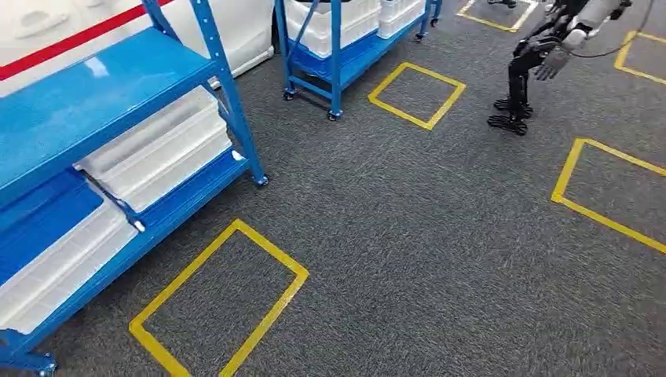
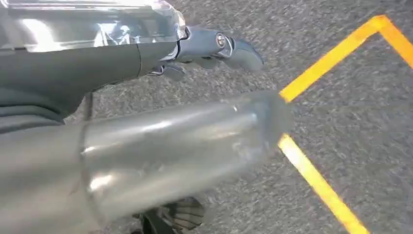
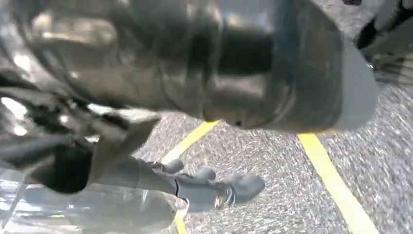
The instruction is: Take the parts from the cabinet and place them on the table.
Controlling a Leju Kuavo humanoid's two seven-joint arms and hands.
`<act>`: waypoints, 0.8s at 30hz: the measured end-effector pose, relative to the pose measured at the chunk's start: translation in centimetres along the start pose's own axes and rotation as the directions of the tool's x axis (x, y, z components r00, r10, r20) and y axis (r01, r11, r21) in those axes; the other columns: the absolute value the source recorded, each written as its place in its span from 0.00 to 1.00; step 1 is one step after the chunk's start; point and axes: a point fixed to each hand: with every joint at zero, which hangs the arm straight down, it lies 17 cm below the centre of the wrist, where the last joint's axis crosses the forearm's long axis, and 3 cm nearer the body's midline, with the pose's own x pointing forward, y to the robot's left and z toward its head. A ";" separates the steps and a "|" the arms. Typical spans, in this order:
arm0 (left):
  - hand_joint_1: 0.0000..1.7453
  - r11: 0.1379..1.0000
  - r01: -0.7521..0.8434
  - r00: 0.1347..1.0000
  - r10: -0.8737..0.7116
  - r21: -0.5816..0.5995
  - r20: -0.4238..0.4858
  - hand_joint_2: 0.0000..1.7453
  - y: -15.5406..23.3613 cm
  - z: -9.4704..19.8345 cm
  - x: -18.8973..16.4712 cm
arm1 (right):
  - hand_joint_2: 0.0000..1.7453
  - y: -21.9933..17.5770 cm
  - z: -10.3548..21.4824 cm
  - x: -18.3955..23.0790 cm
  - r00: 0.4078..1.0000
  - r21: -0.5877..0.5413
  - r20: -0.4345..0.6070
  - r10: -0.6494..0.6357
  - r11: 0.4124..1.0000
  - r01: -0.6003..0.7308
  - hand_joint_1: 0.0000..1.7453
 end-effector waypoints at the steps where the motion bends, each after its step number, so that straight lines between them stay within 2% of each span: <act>1: 0.00 1.000 0.016 1.000 -0.016 -0.017 -0.005 0.00 -0.4 0.0 -0.2 | 0.00 0.2 0.0 0.1 1.000 0.003 0.001 0.000 1.000 0.000 0.00; 6: 0.00 0.997 0.038 0.999 -0.039 -0.070 -0.007 0.00 -2.4 0.3 -0.4 | 0.00 0.4 0.1 0.4 1.000 0.006 0.013 -0.006 1.000 0.006 0.00; 9: 0.00 0.997 0.033 0.999 -0.036 -0.073 -0.033 0.00 -2.4 0.7 -1.4 | 0.00 0.5 0.1 1.0 1.000 0.008 0.024 -0.007 1.000 0.007 0.00; 20: 0.00 0.994 0.032 0.998 -0.036 -0.103 -0.043 0.00 -3.5 0.9 -1.5 | 0.00 0.7 0.1 0.1 1.000 0.008 0.014 -0.007 1.000 0.007 0.00; 24: 0.00 0.995 0.041 0.995 -0.049 -0.093 -0.088 0.00 -3.0 1.2 -2.7 | 0.00 0.8 0.2 0.6 1.000 0.014 0.023 -0.003 1.000 0.003 0.00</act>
